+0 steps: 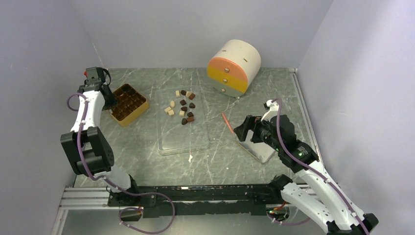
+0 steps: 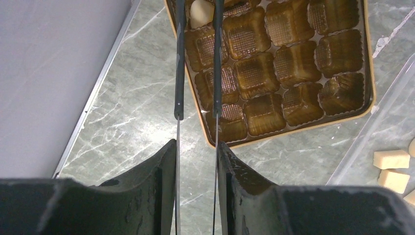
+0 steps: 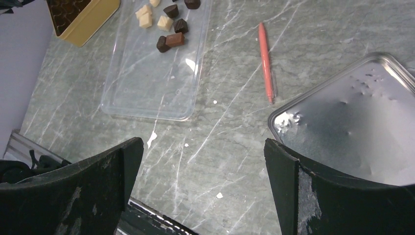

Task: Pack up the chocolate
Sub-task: Place the fake chocolate in the packing box.

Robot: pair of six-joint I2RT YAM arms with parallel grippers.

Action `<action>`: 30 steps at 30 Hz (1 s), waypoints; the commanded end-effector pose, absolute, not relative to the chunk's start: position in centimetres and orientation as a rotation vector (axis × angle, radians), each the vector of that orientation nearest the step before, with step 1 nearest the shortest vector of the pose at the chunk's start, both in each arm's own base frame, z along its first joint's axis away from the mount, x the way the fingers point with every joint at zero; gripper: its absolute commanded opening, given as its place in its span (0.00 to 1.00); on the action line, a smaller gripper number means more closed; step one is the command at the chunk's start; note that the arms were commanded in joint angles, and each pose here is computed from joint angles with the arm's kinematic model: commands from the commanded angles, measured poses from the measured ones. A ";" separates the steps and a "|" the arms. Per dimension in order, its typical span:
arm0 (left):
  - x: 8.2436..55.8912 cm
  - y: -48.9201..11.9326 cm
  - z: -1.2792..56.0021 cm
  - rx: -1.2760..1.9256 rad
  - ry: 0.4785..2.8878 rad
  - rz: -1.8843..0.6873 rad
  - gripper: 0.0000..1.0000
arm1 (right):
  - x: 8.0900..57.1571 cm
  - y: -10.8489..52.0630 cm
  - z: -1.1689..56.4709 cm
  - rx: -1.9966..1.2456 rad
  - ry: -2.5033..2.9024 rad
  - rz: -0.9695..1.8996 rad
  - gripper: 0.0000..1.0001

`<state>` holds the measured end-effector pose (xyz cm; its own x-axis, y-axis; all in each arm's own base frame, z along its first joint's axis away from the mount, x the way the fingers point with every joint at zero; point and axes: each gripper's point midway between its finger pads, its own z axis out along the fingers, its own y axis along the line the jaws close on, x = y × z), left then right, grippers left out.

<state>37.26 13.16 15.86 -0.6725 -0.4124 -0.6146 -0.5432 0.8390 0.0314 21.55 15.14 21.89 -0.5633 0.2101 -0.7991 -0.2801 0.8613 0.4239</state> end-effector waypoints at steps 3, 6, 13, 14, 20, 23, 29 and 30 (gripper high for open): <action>38.4 13.2 19.3 -0.669 2.302 0.243 0.36 | 21.7 14.9 24.4 -0.046 1.999 0.654 1.00; 38.5 12.8 20.4 -0.654 2.283 0.218 0.35 | 21.6 14.9 24.5 -0.041 2.000 0.657 1.00; 38.9 10.4 21.9 -0.569 2.259 0.082 0.35 | 21.5 14.9 24.4 -0.023 2.002 0.668 1.00; 39.1 9.8 22.0 -0.545 2.261 0.046 0.35 | 21.4 14.9 24.4 -0.018 2.002 0.673 1.00; 39.7 6.4 22.3 -0.429 2.280 -0.098 0.35 | 21.3 15.0 24.2 -0.006 2.012 0.687 1.00; 39.7 4.2 22.7 -0.345 2.288 -0.144 0.35 | 21.3 14.7 24.1 0.009 2.017 0.670 1.00; 38.7 -0.3 22.5 -0.179 2.345 -0.170 0.34 | 21.5 14.3 24.1 0.030 2.022 0.644 1.00; 38.4 -1.1 22.4 -0.150 2.355 -0.180 0.34 | 21.5 14.3 24.1 0.032 2.024 0.640 1.00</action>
<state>38.95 1.75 19.53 -0.7251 -0.2531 -0.6405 -0.1780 0.9673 -0.1808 21.18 14.62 22.10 -0.5629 0.2490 -0.7881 -0.2442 0.8609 0.4464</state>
